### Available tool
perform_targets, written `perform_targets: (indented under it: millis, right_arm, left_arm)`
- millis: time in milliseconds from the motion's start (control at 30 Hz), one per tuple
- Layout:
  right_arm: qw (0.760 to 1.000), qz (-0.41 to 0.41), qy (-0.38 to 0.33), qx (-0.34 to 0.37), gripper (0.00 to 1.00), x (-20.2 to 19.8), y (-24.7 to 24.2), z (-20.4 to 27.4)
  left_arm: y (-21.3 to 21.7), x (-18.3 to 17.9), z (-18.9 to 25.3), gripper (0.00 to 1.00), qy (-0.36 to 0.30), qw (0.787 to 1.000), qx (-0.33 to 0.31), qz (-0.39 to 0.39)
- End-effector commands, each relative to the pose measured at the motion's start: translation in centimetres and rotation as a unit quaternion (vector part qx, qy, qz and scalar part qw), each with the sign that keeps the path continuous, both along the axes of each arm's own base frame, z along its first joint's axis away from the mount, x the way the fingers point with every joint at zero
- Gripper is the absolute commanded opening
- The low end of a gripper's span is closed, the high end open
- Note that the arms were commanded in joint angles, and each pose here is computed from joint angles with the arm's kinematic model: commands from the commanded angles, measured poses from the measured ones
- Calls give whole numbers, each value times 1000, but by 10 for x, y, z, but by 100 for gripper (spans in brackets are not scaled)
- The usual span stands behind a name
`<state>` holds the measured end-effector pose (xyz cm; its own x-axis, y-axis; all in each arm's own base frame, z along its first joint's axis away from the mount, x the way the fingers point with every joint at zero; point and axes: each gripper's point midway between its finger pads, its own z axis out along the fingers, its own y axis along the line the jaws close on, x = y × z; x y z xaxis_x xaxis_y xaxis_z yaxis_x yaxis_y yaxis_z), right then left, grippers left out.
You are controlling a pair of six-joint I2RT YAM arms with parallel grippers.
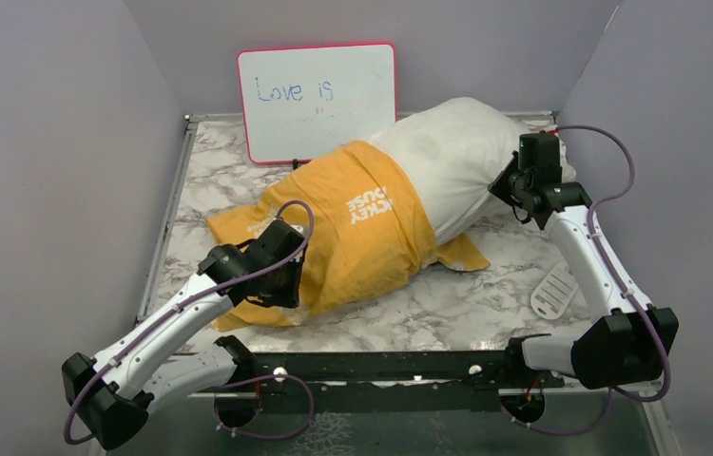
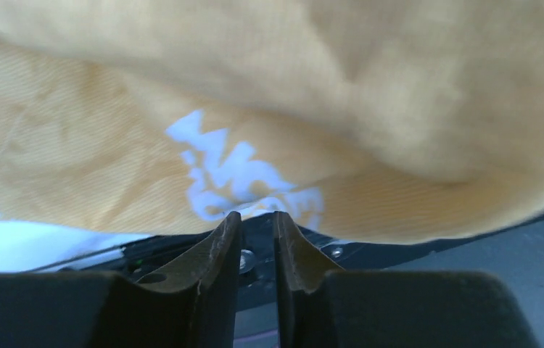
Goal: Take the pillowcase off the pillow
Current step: Remove the pillow from the pillowcase.
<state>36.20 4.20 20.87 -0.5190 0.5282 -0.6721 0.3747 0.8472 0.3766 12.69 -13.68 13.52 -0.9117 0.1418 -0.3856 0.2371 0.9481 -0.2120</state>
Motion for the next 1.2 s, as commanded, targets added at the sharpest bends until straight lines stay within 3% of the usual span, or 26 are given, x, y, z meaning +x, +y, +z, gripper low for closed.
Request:
perform_targets:
  millis: [0,67,100,133,267,333,533,733,833,967,1033,1100,1167]
  right_arm:
    - [996,-43,-69,-35,1,11,-26,37]
    - [996,-42,-70,-33,1,10,-25,38]
    - [996,-42,-70,-33,1,9,-26,38]
    - [996,-42,-71,-32,1,9,-26,38]
    - [996,-41,-72,-31,1,9,-25,38]
    - [996,-39,-70,-27,0,9,-24,37]
    - [997,-35,-67,-20,1,10,-21,33]
    - [997,-35,-66,-18,1,10,-21,32]
    - [997,-35,-65,-18,1,10,-20,31]
    - [997,-39,-62,-19,1,13,-22,29]
    - [997,-42,-61,-22,1,14,-23,29]
    - [997,-47,-61,-27,0,15,-25,29]
    - [996,-55,-62,-33,1,17,-30,31]
  left_arm:
    - [26,-4,-1,18,4,998,58,17]
    - [19,-2,2,5,-6,999,35,14]
    - [14,-1,6,5,-14,1000,19,13]
    - [9,1,10,11,-22,1000,1,9]
    - [-25,-3,37,61,-53,991,-109,-51]
    - [-34,-7,45,72,-67,985,-143,-74]
    - [-49,-22,30,78,-28,976,-172,-128]
    - [-44,-8,5,77,-26,984,-121,-128]
    - [-47,-1,-1,72,-32,985,-113,-124]
    - [-54,-8,-11,53,-15,983,-118,-137]
    - [-55,-11,-11,37,-15,983,-116,-142]
    - [-54,-12,-9,14,-18,983,-117,-139]
    - [-46,-12,-7,2,-18,987,-104,-124]
